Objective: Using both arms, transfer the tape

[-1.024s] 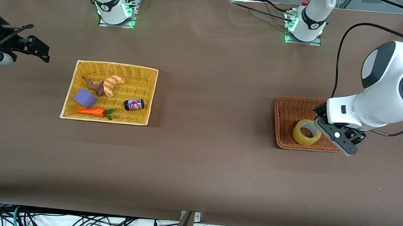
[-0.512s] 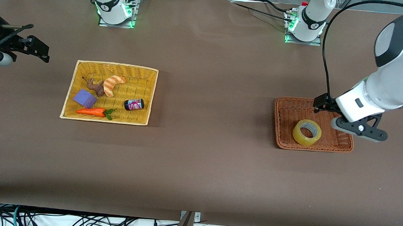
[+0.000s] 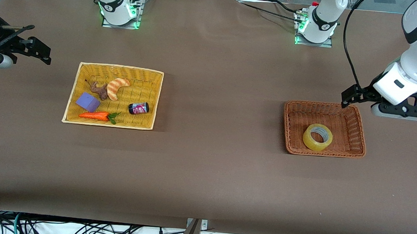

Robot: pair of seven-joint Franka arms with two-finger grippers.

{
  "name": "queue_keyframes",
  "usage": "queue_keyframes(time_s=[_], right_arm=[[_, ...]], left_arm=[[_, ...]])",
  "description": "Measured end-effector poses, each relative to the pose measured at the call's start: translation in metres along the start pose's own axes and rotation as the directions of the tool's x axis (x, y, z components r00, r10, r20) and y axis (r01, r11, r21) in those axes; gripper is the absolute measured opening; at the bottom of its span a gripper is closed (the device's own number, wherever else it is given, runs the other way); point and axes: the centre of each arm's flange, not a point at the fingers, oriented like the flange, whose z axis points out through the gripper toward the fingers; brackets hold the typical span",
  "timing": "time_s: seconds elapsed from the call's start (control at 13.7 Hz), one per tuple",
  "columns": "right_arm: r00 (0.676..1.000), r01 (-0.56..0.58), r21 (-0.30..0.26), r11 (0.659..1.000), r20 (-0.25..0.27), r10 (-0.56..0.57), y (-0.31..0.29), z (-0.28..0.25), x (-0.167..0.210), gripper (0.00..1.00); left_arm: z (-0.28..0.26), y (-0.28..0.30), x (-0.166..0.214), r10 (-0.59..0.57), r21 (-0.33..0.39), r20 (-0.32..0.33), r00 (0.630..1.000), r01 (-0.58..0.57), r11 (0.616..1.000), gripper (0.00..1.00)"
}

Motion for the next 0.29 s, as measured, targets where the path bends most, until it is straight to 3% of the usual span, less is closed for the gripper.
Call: queue_keyframes(time_s=[0.29], right_arm=[[1.0,-0.001,0.0,1.0,0.003,0.001,0.0006,0.0003,-0.0004,1.0]], left_arm=[[-0.0032,0.0001,-0.0018,0.003,0.01,-0.005,1.0,-0.003,1.0,1.0]])
